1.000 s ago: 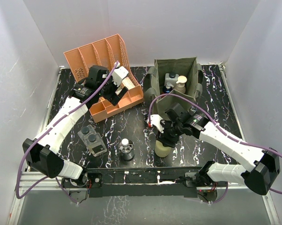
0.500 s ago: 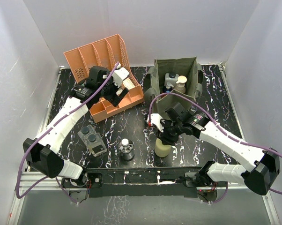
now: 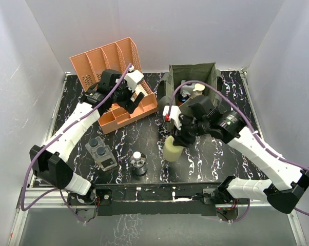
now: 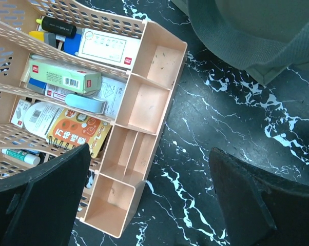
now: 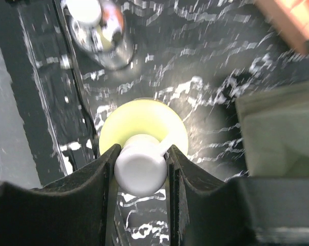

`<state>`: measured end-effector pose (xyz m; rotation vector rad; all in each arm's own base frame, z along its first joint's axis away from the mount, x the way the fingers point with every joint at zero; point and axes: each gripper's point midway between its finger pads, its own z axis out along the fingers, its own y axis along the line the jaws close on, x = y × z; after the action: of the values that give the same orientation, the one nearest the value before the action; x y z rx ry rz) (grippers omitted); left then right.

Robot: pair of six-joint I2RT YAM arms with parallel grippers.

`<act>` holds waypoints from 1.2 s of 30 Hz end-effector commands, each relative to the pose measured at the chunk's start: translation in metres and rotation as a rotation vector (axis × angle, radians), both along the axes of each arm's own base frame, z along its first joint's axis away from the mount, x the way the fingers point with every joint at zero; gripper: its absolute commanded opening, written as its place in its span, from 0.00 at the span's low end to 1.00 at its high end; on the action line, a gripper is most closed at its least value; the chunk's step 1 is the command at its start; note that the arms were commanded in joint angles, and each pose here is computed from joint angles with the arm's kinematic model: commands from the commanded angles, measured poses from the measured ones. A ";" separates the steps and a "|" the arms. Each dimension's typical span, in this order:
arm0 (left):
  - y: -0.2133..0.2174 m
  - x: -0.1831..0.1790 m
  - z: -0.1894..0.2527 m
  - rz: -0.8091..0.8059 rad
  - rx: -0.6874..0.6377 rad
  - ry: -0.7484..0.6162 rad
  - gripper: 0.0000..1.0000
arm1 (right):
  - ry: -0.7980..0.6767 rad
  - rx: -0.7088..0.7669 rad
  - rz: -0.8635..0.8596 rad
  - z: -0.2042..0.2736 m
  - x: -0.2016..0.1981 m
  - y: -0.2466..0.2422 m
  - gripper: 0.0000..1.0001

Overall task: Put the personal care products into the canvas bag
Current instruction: Pick up the care product from the center of the board, then place the care product in the canvas bag.

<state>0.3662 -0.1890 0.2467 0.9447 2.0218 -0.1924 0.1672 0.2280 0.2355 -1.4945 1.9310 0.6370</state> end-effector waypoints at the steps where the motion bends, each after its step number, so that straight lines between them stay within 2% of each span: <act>1: -0.004 0.013 0.025 0.033 -0.057 -0.042 0.97 | -0.173 0.298 0.037 0.110 0.012 0.034 0.08; 8: 0.017 0.036 0.025 0.184 -0.035 -0.055 0.97 | -0.338 0.419 -0.097 0.202 0.052 0.044 0.08; 13: 0.023 0.039 0.026 0.197 -0.020 -0.068 0.97 | -0.423 0.475 -0.192 0.247 0.083 0.046 0.08; 18: 0.009 0.031 0.025 0.107 -0.052 -0.050 0.97 | -0.518 0.503 -0.300 0.281 0.116 0.037 0.08; 26: -0.024 0.012 0.028 -0.071 -0.153 0.020 0.95 | -0.659 0.507 -0.548 0.314 0.181 -0.011 0.08; 31: -0.045 0.005 0.046 -0.151 -0.160 -0.034 0.93 | -0.726 0.463 -0.645 0.318 0.208 -0.038 0.08; 36: -0.097 -0.018 0.071 -0.319 -0.126 -0.110 0.93 | -0.714 0.420 -0.691 0.303 0.223 -0.054 0.08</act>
<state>0.3700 -0.2399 0.2837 1.0110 1.8974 -0.3748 0.3846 0.1876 0.4517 -0.7195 1.7518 0.1718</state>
